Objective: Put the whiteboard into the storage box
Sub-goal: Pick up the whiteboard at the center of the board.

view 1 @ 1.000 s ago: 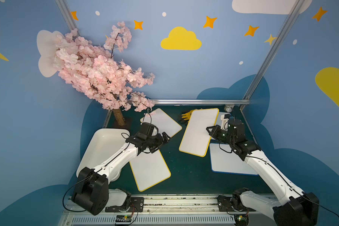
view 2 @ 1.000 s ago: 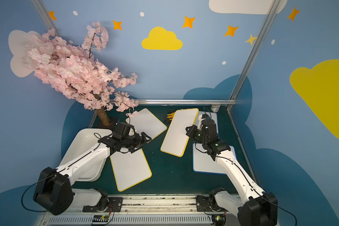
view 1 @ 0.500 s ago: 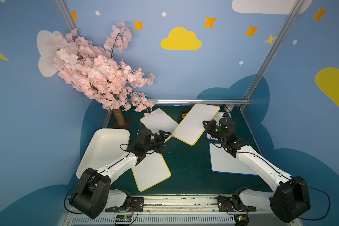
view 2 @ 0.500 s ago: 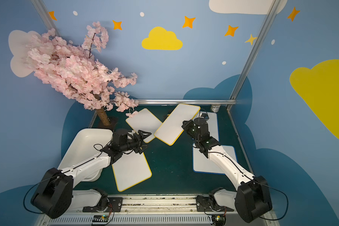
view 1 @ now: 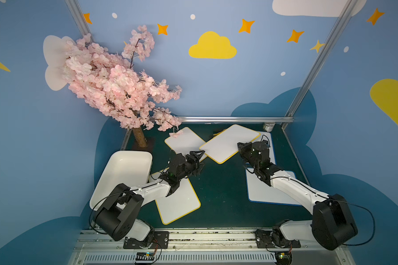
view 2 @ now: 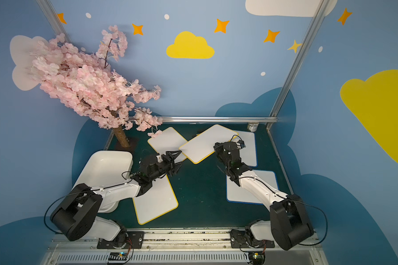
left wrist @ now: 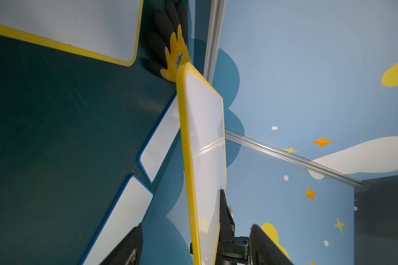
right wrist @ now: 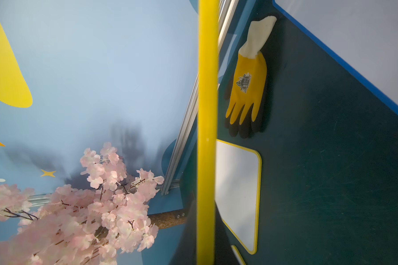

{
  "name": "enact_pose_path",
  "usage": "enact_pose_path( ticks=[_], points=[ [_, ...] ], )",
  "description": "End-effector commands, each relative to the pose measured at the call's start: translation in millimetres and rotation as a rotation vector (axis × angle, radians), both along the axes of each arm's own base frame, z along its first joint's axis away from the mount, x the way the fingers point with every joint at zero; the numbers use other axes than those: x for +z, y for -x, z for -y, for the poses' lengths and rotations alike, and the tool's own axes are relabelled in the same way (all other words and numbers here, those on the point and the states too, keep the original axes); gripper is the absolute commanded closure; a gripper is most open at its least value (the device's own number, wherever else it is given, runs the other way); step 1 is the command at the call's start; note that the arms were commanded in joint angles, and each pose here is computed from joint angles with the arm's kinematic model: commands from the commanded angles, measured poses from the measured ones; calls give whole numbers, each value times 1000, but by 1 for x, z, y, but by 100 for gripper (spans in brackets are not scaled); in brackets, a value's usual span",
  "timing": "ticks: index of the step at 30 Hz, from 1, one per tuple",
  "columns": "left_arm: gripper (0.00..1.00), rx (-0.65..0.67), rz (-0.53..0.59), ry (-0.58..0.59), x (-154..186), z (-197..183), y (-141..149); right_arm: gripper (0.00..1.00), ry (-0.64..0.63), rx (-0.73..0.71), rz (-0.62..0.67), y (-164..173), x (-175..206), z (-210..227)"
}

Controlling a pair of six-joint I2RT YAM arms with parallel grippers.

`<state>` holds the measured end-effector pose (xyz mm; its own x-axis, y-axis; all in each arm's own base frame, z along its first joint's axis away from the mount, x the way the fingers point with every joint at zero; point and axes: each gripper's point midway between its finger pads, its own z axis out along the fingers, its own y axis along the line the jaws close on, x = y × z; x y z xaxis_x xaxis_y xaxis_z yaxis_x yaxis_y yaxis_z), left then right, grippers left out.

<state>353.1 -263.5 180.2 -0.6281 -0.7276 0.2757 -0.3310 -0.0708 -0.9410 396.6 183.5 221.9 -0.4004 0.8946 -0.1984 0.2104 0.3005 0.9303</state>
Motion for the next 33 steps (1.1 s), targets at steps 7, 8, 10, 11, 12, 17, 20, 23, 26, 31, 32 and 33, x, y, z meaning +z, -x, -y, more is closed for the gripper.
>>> enact_pose_path(
  ticks=[7,8,10,11,12,17,20,23,26,31,32,33],
  points=[
    [49,92,97,161,25,16,-24,100,-189,-19,131,-10,44,-11],
    [52,98,100,168,25,17,-25,100,-194,-16,128,-10,43,-12],
    [56,109,114,176,26,19,-26,100,-202,-13,120,-11,39,-14],
    [57,114,118,176,26,19,-26,100,-207,-10,119,-11,38,-15],
    [57,118,125,177,28,19,-27,100,-212,-6,118,-11,37,-16],
    [60,131,129,173,24,18,-29,100,-220,8,109,-12,31,-21],
    [66,139,135,175,23,18,-30,100,-220,8,100,-13,28,-21],
    [82,146,137,169,22,17,-31,100,-216,10,92,-12,24,-22],
    [86,149,143,160,23,17,-31,100,-216,17,88,-11,22,-24],
    [93,161,178,132,27,15,-32,100,-212,36,78,-10,16,-30],
    [94,165,185,119,27,14,-32,100,-210,42,75,-9,14,-31],
    [94,166,189,106,27,13,-31,100,-207,49,71,-9,12,-32]
  ],
)
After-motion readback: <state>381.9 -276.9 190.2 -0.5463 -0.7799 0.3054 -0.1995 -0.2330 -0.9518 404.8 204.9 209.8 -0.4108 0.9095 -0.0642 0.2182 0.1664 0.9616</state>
